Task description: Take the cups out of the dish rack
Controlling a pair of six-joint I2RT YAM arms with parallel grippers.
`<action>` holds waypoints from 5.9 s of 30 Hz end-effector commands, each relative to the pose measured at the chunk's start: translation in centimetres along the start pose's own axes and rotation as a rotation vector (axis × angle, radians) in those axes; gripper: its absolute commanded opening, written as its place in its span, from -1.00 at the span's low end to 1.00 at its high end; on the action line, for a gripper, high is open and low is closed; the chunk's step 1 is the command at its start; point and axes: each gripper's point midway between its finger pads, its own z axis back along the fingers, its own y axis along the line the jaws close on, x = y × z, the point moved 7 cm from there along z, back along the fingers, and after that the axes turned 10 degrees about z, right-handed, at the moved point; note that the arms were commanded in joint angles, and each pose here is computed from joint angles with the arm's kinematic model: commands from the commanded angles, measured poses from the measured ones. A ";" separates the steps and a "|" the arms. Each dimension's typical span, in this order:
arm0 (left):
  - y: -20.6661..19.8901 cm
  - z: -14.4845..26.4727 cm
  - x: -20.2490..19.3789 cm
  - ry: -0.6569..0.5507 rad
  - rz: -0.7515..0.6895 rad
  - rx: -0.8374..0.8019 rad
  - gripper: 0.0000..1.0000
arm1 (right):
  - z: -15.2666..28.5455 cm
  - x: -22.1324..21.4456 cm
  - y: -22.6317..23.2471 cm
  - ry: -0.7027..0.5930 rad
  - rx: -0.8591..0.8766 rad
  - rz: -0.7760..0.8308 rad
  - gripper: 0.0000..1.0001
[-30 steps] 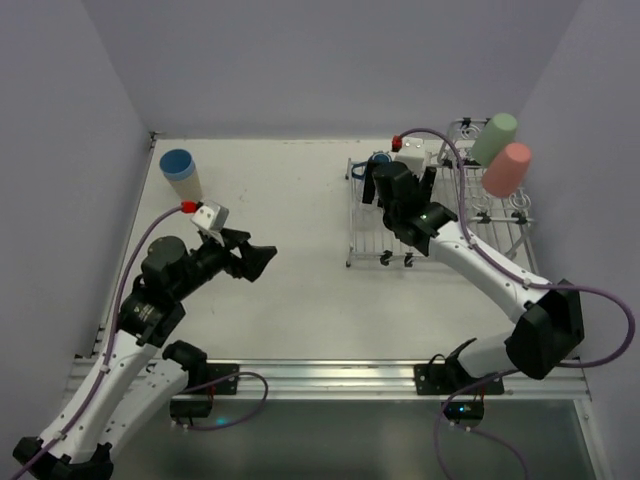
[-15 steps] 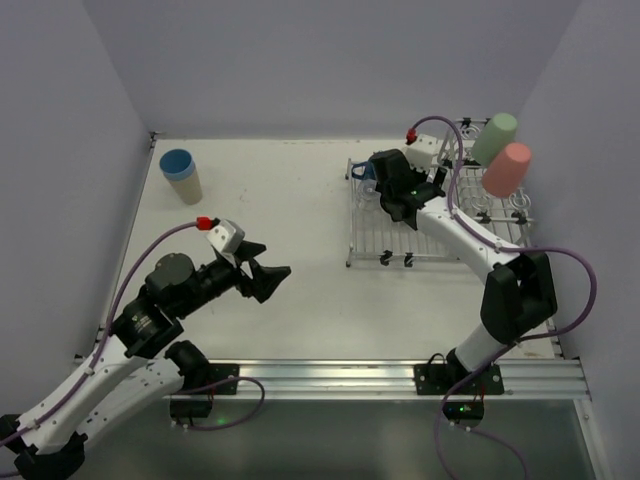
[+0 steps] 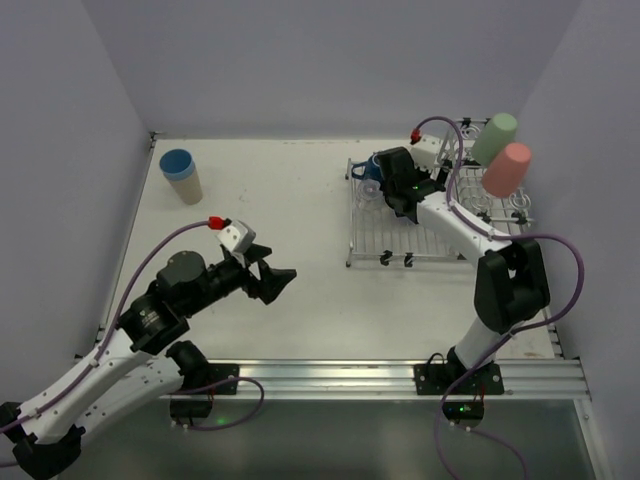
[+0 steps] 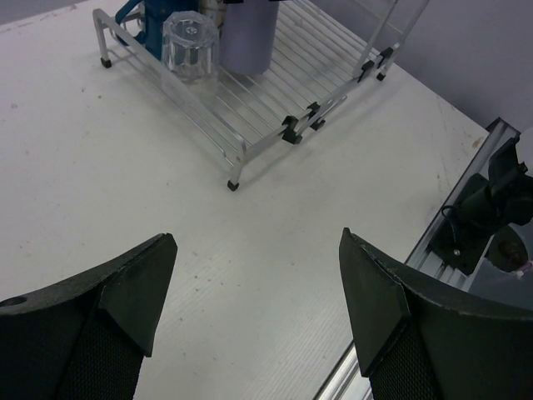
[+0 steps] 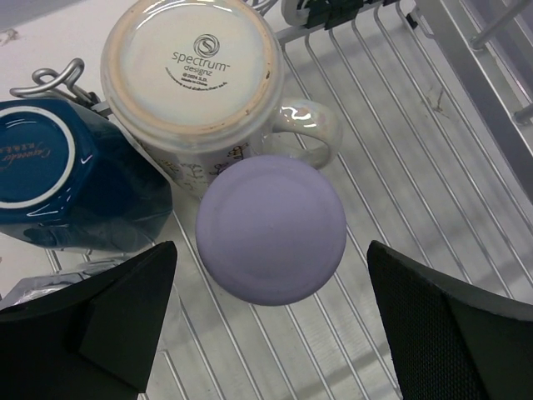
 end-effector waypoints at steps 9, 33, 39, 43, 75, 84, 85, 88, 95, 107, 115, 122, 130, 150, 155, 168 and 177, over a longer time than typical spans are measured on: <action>1.2 -0.7 0.3 -0.001 -0.025 0.065 0.72 | -1.5 2.0 1.3 -0.100 0.050 -0.035 0.78; 0.8 -3.2 0.8 0.017 0.139 -0.028 0.69 | 7.7 5.2 -1.4 -0.361 0.163 -0.034 -0.09; -0.3 -4.3 2.2 -0.095 0.255 -0.118 0.59 | 13.3 6.9 -1.9 -0.453 0.365 -0.091 -0.09; -0.9 -5.6 2.9 -0.148 0.331 -0.178 0.49 | 18.5 7.5 -3.4 -0.509 0.685 -0.245 -0.10; -0.6 -7.2 8.4 -0.384 0.333 -0.097 -1.00 | 23.7 -1.5 2.4 -0.103 1.581 -0.487 0.91; 6.0 -5.9 19.9 -0.246 0.148 0.601 -1.00 | 23.0 -4.6 0.1 -0.067 1.455 -0.216 0.98; 6.9 -5.6 20.8 -0.234 0.139 0.649 -1.00 | 22.9 -5.0 -0.1 -0.077 1.452 -0.178 0.98; 10.8 -4.3 24.0 -0.183 0.144 0.812 -1.00 | 22.7 -6.4 -0.6 -0.049 1.440 -0.123 0.98; 20.0 -1.8 23.9 -0.020 0.254 1.033 -1.00 | 23.3 -9.2 -1.5 -0.010 1.498 -0.089 0.98; 25.6 -1.5 18.9 0.173 0.340 1.129 -1.00 | 23.8 -10.8 -1.9 0.010 1.548 -0.095 0.98; 27.2 -2.3 17.9 0.226 0.333 1.151 -1.00 | 23.4 -11.2 -1.5 0.027 1.530 -0.081 0.98; 28.6 -3.5 17.4 0.257 0.332 1.134 -1.00 | 23.1 -11.4 -1.0 0.043 1.517 -0.067 0.98; 30.4 -4.4 16.3 0.304 0.336 1.156 -1.00 | 22.9 -11.6 -0.8 0.047 1.499 -0.056 0.98; 35.0 -6.1 14.6 0.352 0.336 1.191 -0.36 | 22.5 -11.6 -0.5 0.031 1.473 -0.039 0.98; 35.5 -6.1 14.9 0.337 0.330 1.193 -0.02 | 22.3 -11.6 -0.2 0.041 1.462 -0.030 0.98; 34.2 -5.7 18.3 0.200 0.307 1.140 0.73 | 22.2 -10.9 0.1 0.036 1.450 -0.020 0.98; 24.4 -3.6 26.7 -0.173 0.218 0.843 0.98 | 23.3 -8.6 0.0 0.002 1.445 -0.037 0.98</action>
